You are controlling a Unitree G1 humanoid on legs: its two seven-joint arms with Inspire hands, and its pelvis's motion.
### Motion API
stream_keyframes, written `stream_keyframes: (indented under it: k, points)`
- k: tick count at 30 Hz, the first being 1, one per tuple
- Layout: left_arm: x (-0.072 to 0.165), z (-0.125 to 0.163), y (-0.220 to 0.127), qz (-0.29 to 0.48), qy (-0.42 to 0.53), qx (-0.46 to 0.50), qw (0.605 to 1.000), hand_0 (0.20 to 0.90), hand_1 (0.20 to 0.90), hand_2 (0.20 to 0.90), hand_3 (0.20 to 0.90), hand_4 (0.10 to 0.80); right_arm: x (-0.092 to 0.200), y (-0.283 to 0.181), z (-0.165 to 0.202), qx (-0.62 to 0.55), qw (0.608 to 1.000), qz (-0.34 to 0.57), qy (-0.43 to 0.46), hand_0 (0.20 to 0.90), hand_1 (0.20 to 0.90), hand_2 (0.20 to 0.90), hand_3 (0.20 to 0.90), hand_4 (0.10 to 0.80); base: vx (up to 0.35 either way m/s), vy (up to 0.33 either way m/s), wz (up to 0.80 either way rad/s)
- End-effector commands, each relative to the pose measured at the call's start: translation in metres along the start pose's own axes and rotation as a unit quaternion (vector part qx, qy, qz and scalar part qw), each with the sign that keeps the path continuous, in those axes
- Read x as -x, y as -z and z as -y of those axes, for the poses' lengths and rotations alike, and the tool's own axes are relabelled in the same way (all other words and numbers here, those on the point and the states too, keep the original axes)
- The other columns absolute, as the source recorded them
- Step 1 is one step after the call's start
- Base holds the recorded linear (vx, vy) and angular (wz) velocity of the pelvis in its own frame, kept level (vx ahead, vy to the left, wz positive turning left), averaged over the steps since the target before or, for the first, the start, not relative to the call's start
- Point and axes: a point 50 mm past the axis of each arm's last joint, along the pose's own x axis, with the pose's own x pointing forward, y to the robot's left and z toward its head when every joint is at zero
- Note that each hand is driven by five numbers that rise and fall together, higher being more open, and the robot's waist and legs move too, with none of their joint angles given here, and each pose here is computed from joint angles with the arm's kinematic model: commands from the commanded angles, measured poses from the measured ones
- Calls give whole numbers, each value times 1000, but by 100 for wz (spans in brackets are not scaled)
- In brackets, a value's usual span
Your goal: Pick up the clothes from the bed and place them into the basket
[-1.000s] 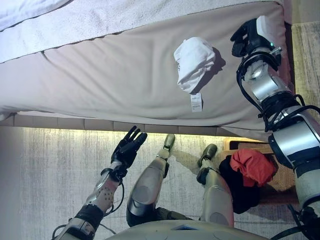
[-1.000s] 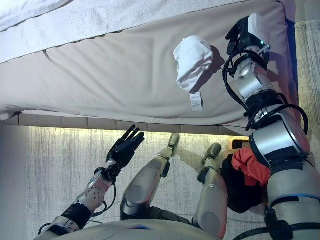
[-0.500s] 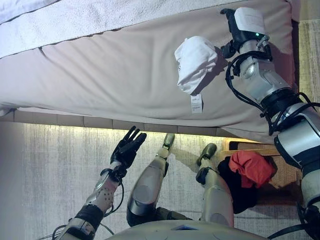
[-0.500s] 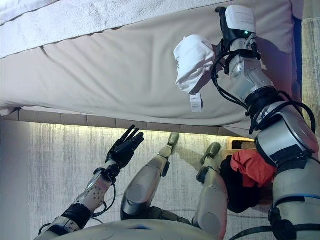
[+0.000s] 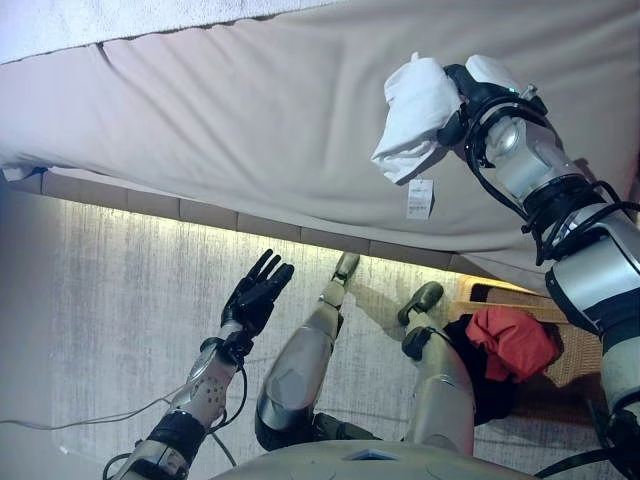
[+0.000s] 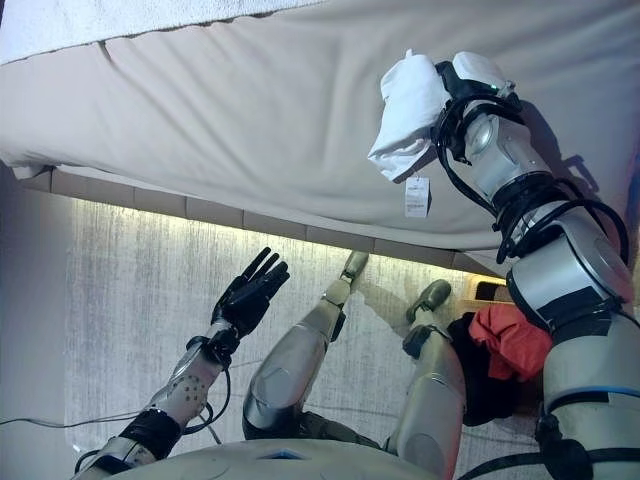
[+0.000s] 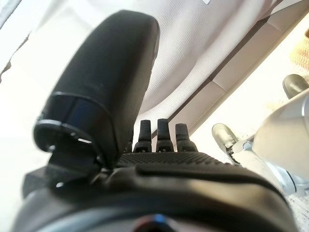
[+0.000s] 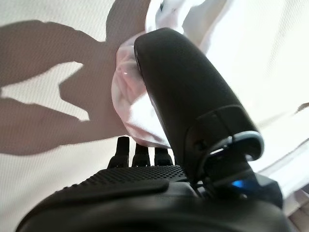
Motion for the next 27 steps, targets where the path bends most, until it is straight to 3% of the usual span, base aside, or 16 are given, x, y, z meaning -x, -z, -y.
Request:
stream_keyframes:
  k: [1,8,10,27]
  points:
    - [16,-3,-11,20,26,-17,999,900,900,900,900,800,0,-29,46,1,998,49,46,900,900,900,900,800,-25,-28,9]
    - [20,-5,-12,26,19,-11,999,900,900,900,900,800,0,-41,47,-50,994,86,50,900,900,900,900,800,-17,-13,10]
    - [21,-6,-12,28,18,-11,999,900,900,900,900,800,2,-44,46,-60,992,99,57,300,300,300,200,100,0,0,0]
    - [12,-21,-26,32,-24,-34,999,900,900,900,900,800,8,-24,36,-128,980,131,83,300,300,300,200,100,11,11,-11]
